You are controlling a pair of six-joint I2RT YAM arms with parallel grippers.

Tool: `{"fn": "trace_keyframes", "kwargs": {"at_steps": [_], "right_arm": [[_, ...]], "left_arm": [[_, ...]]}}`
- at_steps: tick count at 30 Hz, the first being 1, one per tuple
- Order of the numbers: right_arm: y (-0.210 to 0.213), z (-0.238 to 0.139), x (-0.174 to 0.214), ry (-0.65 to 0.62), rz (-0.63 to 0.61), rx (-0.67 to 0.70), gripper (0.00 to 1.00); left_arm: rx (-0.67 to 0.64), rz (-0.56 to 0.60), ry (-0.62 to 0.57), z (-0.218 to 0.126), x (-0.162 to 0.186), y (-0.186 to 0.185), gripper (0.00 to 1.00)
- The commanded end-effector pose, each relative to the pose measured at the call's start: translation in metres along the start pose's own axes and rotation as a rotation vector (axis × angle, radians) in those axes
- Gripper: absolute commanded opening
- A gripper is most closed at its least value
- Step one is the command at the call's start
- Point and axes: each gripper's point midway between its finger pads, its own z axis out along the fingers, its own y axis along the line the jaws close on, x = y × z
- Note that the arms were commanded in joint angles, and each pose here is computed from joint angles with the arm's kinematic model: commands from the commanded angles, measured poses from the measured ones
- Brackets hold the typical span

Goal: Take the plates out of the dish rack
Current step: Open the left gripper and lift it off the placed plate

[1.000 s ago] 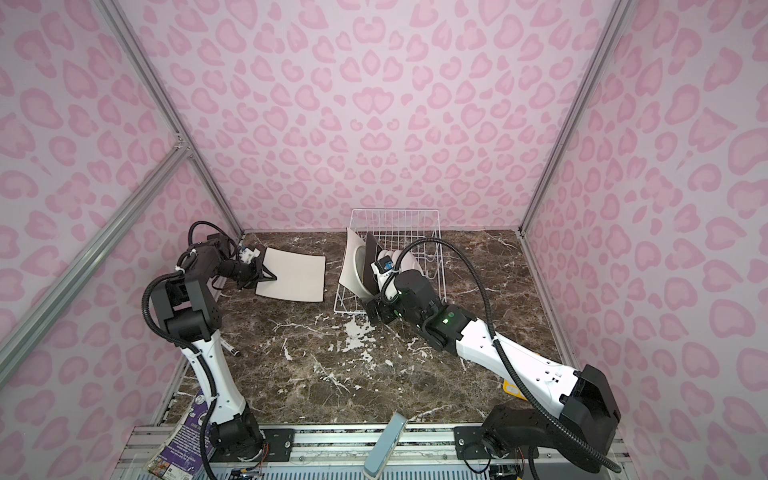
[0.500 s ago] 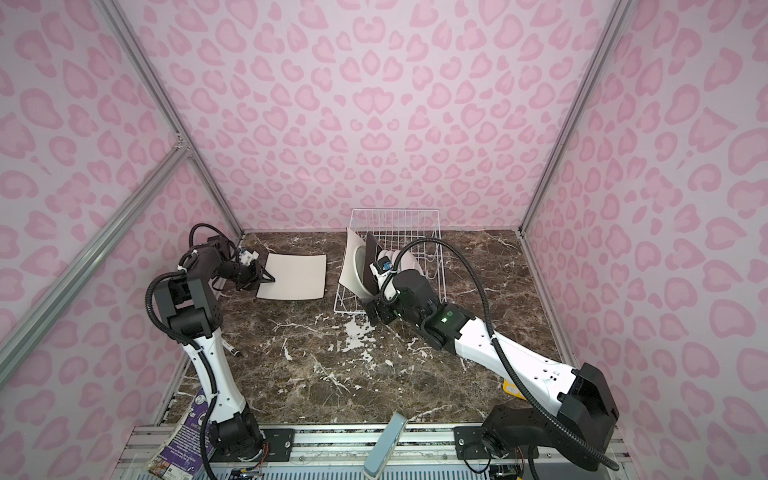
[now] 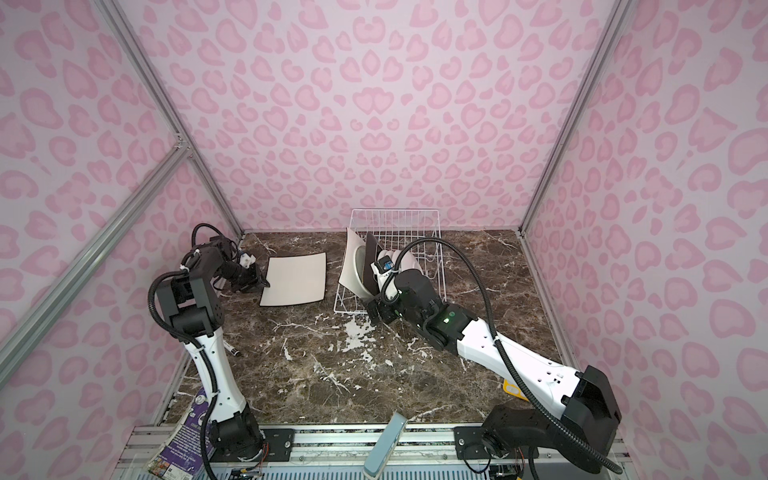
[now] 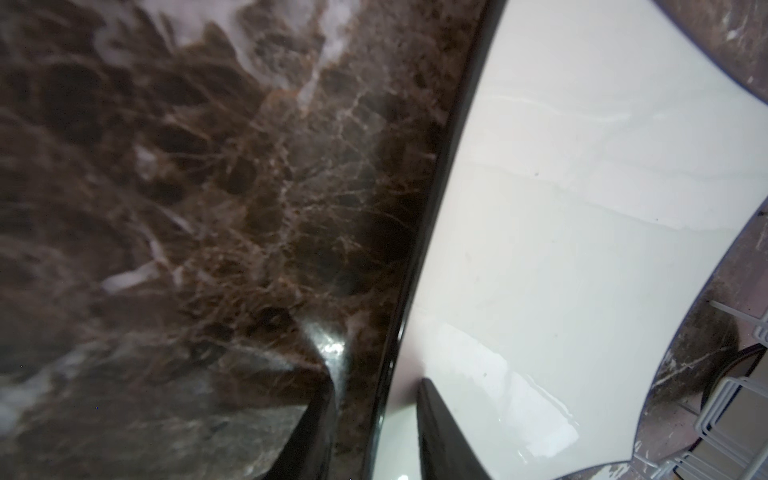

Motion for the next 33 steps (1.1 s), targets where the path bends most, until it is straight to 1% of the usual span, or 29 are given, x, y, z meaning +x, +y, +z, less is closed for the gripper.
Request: {"fn": "trace_keyframes", "kwargs": {"at_steps": [1,2,3,4,6,13,17,20,28,30,31,33], "right_arm": [[-0.005,-0.001,0.002,0.001,-0.014,0.027,0.99],[-0.005,-0.001,0.002,0.000,-0.015,0.030,0.99],[-0.006,-0.001,0.001,-0.001,-0.015,0.033,0.99],[-0.007,-0.002,0.002,-0.002,-0.015,0.037,0.99],[-0.007,-0.003,0.001,-0.007,-0.015,0.041,0.99],[-0.015,-0.008,-0.003,-0.038,-0.017,0.083,0.99],[-0.025,-0.013,-0.007,-0.053,0.004,0.134,0.99],[-0.033,-0.015,-0.008,-0.036,0.034,0.170,0.99],[-0.041,-0.014,-0.011,-0.040,0.078,0.177,0.99],[-0.042,-0.013,-0.011,-0.040,0.092,0.171,0.99],[-0.043,-0.012,-0.011,-0.039,0.099,0.165,0.99],[-0.045,-0.009,-0.011,-0.036,0.113,0.158,0.99]], "left_arm": [[-0.052,-0.011,-0.004,-0.002,0.001,0.009,0.40],[-0.052,-0.013,-0.013,-0.005,0.000,0.007,0.41],[-0.052,-0.015,-0.024,-0.009,-0.001,0.006,0.45],[-0.050,-0.016,-0.033,-0.012,-0.002,0.004,0.47],[-0.037,-0.007,-0.064,-0.024,-0.005,-0.003,0.54],[0.029,0.038,-0.201,-0.072,-0.017,-0.036,0.58],[0.118,0.113,-0.266,-0.105,-0.015,-0.071,0.62],[0.141,0.166,-0.315,-0.128,-0.012,-0.097,0.63],[0.212,0.298,-0.421,-0.175,0.006,-0.177,0.69],[0.248,0.275,-0.466,-0.186,0.008,-0.199,0.74],[0.280,0.277,-0.481,-0.190,0.012,-0.211,0.87],[0.344,0.299,-0.519,-0.199,0.020,-0.240,0.88]]}}
